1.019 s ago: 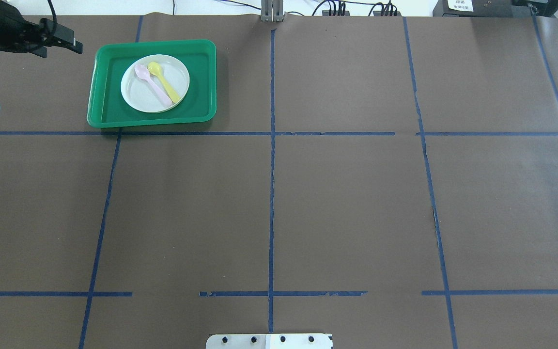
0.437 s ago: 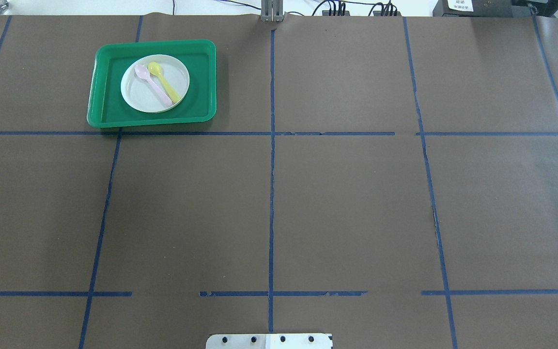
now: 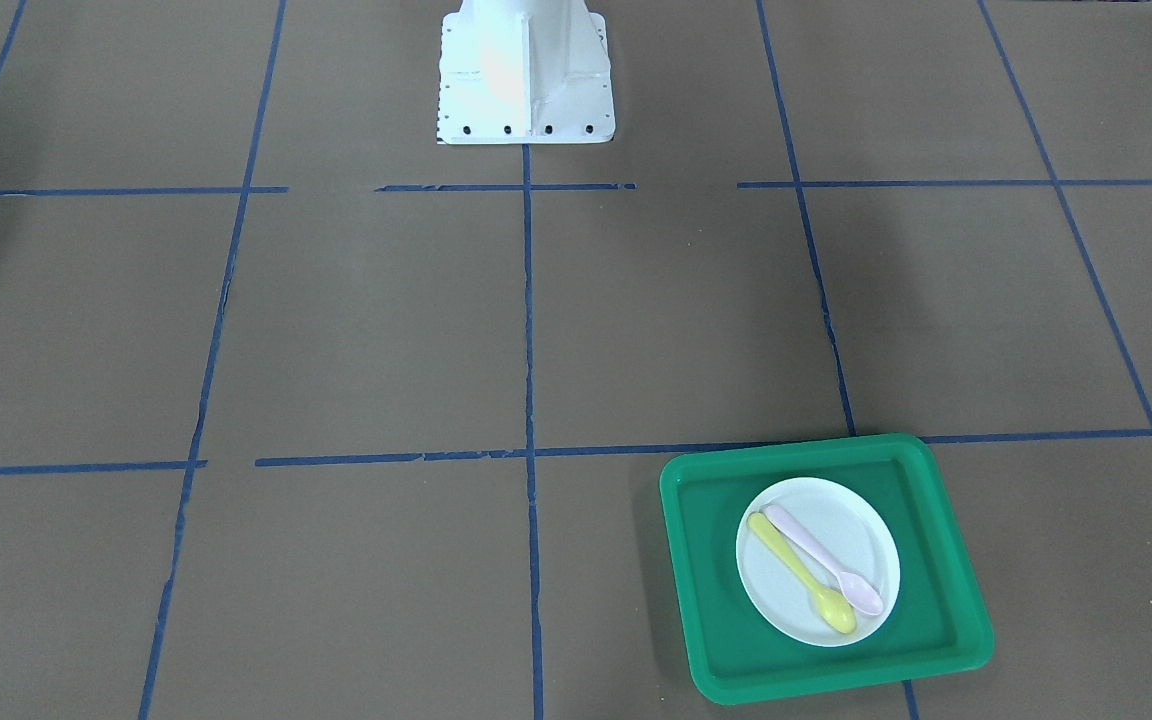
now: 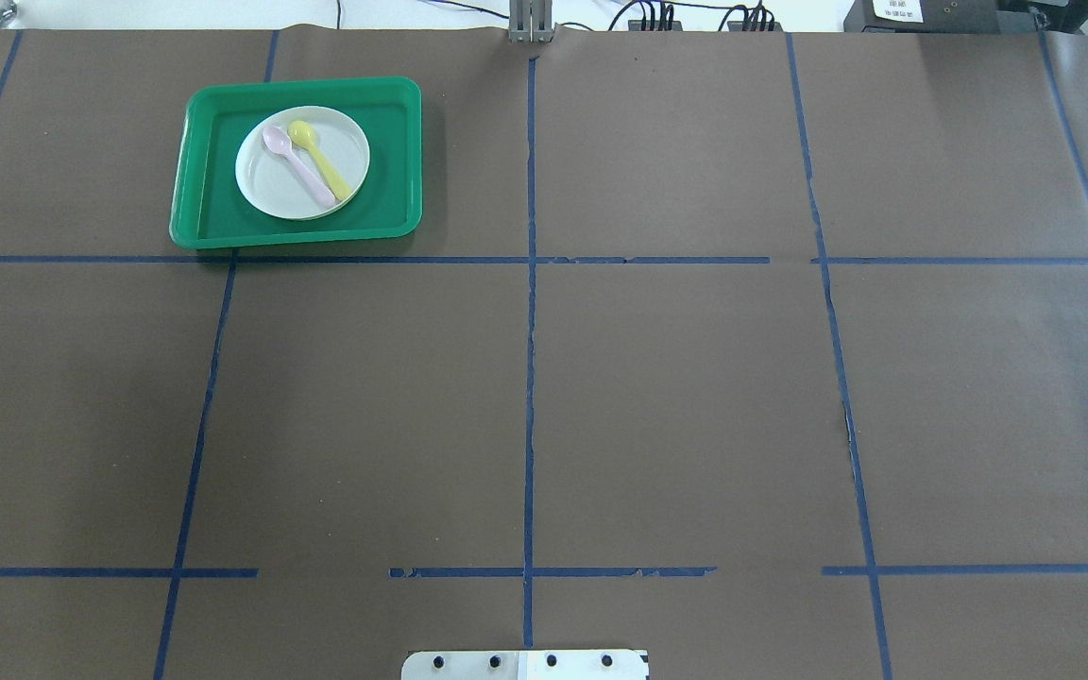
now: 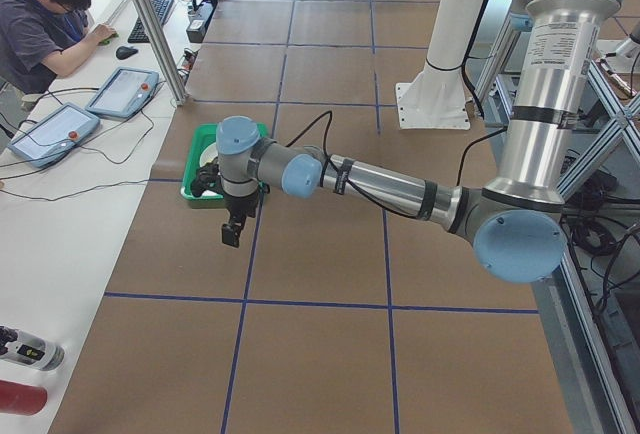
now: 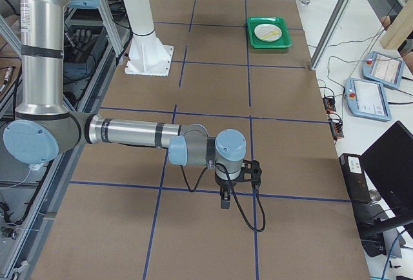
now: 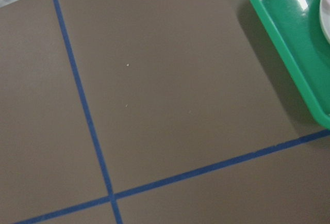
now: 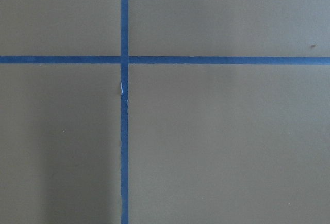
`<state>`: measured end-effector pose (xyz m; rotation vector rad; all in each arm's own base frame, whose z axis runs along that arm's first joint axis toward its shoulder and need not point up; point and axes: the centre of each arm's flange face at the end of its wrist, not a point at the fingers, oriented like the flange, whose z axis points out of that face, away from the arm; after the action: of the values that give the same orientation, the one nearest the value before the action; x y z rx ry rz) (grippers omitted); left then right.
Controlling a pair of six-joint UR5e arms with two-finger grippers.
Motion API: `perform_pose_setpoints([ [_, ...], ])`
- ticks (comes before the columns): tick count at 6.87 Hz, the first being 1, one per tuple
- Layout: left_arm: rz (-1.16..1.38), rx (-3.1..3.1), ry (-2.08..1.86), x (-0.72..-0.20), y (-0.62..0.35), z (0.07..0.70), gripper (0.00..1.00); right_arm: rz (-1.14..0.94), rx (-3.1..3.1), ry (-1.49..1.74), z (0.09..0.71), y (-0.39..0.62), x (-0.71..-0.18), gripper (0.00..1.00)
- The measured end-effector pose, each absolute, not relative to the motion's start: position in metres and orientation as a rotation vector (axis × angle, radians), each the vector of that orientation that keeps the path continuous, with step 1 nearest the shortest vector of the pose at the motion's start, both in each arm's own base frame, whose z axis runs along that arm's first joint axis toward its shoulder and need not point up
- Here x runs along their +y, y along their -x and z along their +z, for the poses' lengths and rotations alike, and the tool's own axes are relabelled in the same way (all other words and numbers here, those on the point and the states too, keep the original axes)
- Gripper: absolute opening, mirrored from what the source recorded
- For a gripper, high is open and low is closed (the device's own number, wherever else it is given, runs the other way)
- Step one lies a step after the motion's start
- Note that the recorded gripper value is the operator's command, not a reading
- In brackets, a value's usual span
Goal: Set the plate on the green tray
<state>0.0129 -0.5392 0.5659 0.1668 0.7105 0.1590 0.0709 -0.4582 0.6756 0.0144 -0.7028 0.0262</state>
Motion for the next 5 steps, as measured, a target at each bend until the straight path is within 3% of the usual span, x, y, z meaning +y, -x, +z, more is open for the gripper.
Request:
perform_pose_setpoints([
  [2,0.063,0.821,-0.039,-0.471,0.016,0.627,1.0,0.026,-0.703,-0.014,0.676,-0.071,-0.458,1.0],
  [5,0.004,0.83,-0.006,-0.454,0.035,0.645,1.0,0.026,-0.703,-0.014,0.676,-0.071,-0.458,1.0],
])
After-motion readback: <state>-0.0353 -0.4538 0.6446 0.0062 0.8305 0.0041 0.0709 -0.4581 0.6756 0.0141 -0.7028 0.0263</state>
